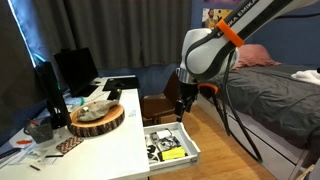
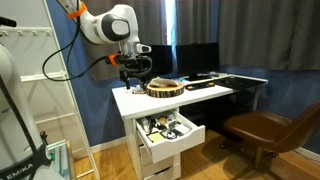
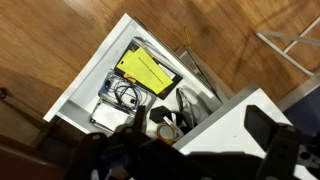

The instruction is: Remove the glasses from the drawer

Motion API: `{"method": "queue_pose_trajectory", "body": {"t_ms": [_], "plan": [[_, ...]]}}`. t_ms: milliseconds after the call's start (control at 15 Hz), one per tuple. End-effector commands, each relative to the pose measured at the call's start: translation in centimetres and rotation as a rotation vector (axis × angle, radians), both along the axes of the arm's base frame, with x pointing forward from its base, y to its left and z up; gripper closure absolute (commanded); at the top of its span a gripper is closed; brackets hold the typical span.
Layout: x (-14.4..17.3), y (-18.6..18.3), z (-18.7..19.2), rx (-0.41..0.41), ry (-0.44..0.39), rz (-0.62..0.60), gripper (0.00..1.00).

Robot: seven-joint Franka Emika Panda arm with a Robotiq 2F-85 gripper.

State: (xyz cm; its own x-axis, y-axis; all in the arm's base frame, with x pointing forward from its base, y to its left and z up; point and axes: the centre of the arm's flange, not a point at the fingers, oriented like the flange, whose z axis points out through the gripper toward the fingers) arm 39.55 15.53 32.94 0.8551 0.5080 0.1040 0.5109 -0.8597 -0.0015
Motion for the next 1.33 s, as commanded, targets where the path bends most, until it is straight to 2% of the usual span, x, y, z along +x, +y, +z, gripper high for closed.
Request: {"method": "queue_pose_trajectory", "body": {"t_ms": [0, 333, 400, 867, 1067, 1267], "plan": [[-0.1, 0.4, -0.6, -0.004, 0.004, 0.014, 0.0], [0.1, 0.4, -1.0, -0.006, 0.005, 0.03, 0.0], [0.5, 0.7, -1.6, 0.015, 0.016, 0.052, 0.0], [0.5, 4.7, -9.7, 0.098, 0.087, 0.291, 0.0], [1.3, 5.1, -12.7, 0.119, 0.082, 0.366, 0.0], [3.0, 5.5, -14.9, 0.163, 0.044, 0.377, 0.0]]}}
